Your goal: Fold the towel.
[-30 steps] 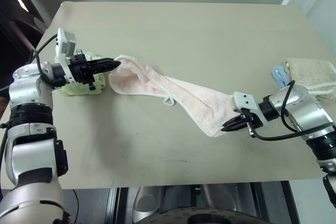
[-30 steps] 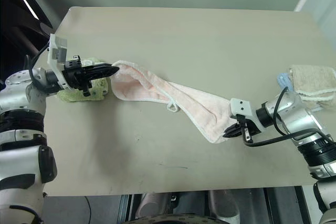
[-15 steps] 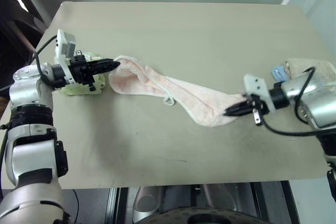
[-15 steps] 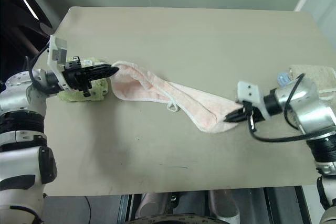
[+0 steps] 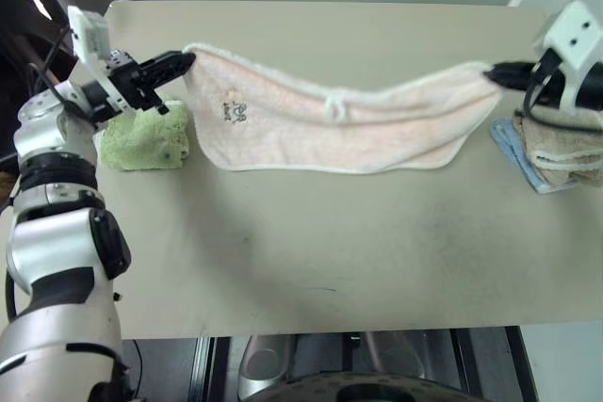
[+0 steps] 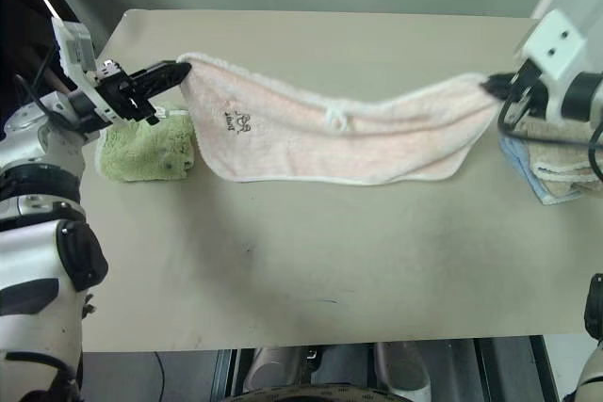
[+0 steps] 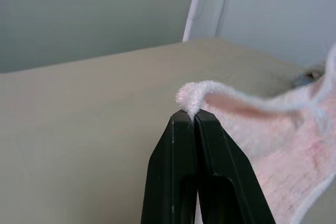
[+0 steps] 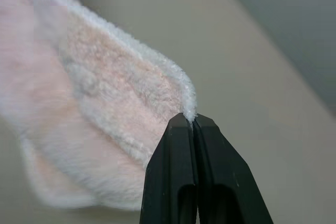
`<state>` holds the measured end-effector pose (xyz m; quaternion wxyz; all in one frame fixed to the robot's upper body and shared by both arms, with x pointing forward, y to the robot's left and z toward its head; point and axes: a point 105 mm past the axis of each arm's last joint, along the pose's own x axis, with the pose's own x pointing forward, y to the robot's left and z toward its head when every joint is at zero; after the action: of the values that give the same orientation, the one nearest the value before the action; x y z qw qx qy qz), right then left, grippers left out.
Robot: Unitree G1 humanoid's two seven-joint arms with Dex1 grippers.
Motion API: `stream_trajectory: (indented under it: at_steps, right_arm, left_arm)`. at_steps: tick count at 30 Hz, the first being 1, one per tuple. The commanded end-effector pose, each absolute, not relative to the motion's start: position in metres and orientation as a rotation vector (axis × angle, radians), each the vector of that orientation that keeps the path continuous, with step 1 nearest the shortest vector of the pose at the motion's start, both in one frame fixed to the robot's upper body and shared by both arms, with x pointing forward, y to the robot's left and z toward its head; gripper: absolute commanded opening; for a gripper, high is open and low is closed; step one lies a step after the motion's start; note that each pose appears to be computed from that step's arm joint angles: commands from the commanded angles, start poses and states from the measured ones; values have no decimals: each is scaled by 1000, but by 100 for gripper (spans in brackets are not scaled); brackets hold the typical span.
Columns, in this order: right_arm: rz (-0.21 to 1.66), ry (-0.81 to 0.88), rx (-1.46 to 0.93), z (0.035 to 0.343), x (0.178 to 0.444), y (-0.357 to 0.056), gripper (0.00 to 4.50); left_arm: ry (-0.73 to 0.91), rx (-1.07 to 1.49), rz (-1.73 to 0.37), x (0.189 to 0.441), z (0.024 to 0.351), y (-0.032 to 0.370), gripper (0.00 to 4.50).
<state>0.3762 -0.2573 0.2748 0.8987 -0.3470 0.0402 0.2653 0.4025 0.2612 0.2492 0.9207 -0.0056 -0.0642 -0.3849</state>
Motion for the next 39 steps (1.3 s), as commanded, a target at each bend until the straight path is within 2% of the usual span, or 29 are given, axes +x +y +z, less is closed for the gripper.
stream_trajectory:
  at_steps: [1,4,10,13,16,20,26,29,31,33,36,39]
  right_arm:
    - [312,-61,-731,315,390,-284,2]
    - [190,-123,-743,326,406,-291,2]
    - [125,-246,-651,341,430,-277,2]
    - [112,-314,-515,350,437,-271,2]
    - [170,-335,-447,349,440,-264,2]
    - [319,-352,-423,338,434,-248,2]
    - [593,-321,-402,306,392,-223,2]
    - [734,-276,-411,291,356,-209,2]
    - [774,-238,-412,283,342,-205,2]
    - [832,-140,-406,262,323,-206,2]
    - [881,-72,-363,243,297,-208,2]
    - [871,-45,-302,236,283,-213,2]
  left_arm:
    - [-206,77,-709,409,277,266,0]
    - [-212,128,-655,416,287,266,0]
    - [-257,217,-525,427,312,265,0]
    - [-298,253,-414,433,327,268,0]
    - [-338,244,-375,435,336,268,0]
    - [-341,226,-450,432,335,261,0]
    - [-245,312,-660,416,310,258,0]
    - [-175,335,-833,399,302,255,0]
    - [-135,332,-902,391,298,256,0]
    - [-15,340,-976,378,283,266,0]
    - [93,320,-984,365,268,283,0]
    - [170,319,-968,355,256,296,0]
